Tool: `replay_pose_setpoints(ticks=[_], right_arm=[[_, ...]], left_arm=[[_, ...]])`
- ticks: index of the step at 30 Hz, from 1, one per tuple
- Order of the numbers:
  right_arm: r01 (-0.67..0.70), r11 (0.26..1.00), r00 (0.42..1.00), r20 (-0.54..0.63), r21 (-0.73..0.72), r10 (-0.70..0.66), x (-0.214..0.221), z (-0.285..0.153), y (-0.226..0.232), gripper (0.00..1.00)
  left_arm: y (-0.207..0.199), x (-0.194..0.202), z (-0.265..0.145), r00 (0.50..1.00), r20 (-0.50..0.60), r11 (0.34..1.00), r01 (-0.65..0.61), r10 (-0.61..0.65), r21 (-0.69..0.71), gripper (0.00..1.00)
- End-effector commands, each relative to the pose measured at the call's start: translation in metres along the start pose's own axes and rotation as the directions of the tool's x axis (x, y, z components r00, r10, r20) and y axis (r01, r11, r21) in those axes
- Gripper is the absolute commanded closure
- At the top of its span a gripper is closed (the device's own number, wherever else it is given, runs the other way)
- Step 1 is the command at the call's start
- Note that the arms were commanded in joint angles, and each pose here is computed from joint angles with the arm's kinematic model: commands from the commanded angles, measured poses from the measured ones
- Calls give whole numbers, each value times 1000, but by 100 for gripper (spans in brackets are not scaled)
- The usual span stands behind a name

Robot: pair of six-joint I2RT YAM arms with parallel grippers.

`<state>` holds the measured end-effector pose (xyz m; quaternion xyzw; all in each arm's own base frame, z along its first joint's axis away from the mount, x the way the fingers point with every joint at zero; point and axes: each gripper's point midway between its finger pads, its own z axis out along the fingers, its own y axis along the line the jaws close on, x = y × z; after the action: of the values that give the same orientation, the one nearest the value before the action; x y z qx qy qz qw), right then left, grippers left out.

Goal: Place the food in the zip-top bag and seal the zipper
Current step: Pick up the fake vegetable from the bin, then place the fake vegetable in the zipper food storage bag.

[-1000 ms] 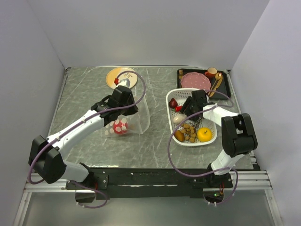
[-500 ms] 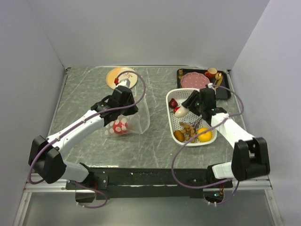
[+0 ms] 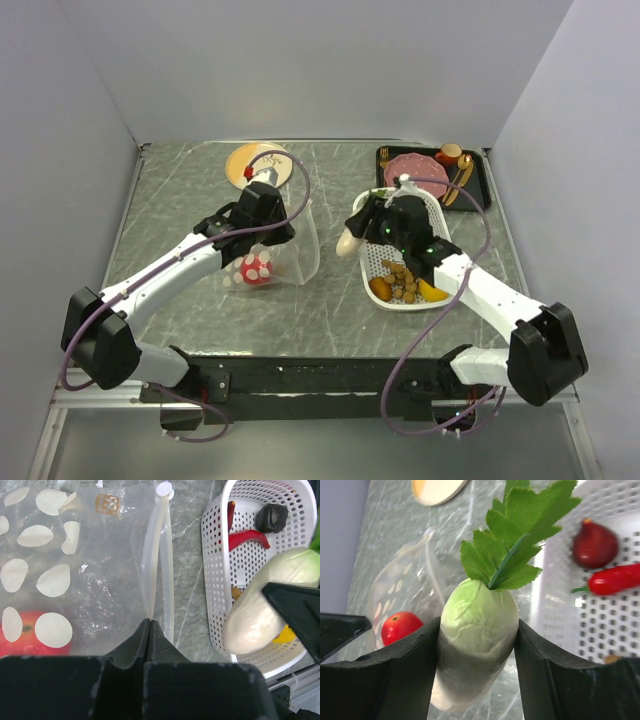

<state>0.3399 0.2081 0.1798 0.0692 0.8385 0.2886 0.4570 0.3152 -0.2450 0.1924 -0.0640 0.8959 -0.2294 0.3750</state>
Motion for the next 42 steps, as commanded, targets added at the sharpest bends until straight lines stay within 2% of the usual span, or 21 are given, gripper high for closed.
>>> replay_pose_setpoints(ticks=[1, 4, 11, 14, 19, 22, 29, 34, 38, 41, 42], right_arm=[[9, 993, 998, 60, -119, -2, -21, 10, 36, 80], [1, 979, 1000, 25, -205, 4, -12, 19, 58, 80], [33, 962, 998, -40, -271, -46, 7, 32, 89, 80], [50, 959, 996, -51, -280, -67, 15, 31, 92, 79], [91, 920, 979, -137, -382, -154, 46, 28, 108, 80], [97, 924, 965, -193, -369, -179, 63, 32, 102, 80], [135, 901, 937, -244, -412, -252, 78, 38, 104, 79], [130, 877, 921, -272, -464, -280, 82, 41, 114, 75], [124, 872, 905, -306, -475, -295, 86, 44, 118, 64], [126, 884, 901, -320, -451, -292, 85, 47, 116, 44], [140, 895, 912, -297, -424, -283, 77, 47, 114, 35]], left_arm=[[-22, -19, -9, 999, 47, 997, -13, 9, 71, 99], [-26, -16, -11, 999, 34, 995, 4, -7, 96, 99], [-29, -18, -14, 999, 45, 993, 21, -26, 116, 99], [-28, -17, -12, 999, 41, 994, 14, -19, 112, 99], [-31, -19, -11, 999, 43, 993, 17, -23, 116, 99], [-35, -22, -13, 998, 50, 991, 26, -32, 130, 99], [-39, -24, -18, 998, 54, 988, 16, -25, 155, 99], [-38, -26, -21, 997, 70, 987, 13, -25, 161, 99], [-42, -26, -21, 998, 65, 985, 3, -14, 174, 99], [-45, -29, -24, 997, 79, 981, 7, -23, 192, 99], [-44, -30, -25, 996, 81, 982, 9, -25, 189, 99]])
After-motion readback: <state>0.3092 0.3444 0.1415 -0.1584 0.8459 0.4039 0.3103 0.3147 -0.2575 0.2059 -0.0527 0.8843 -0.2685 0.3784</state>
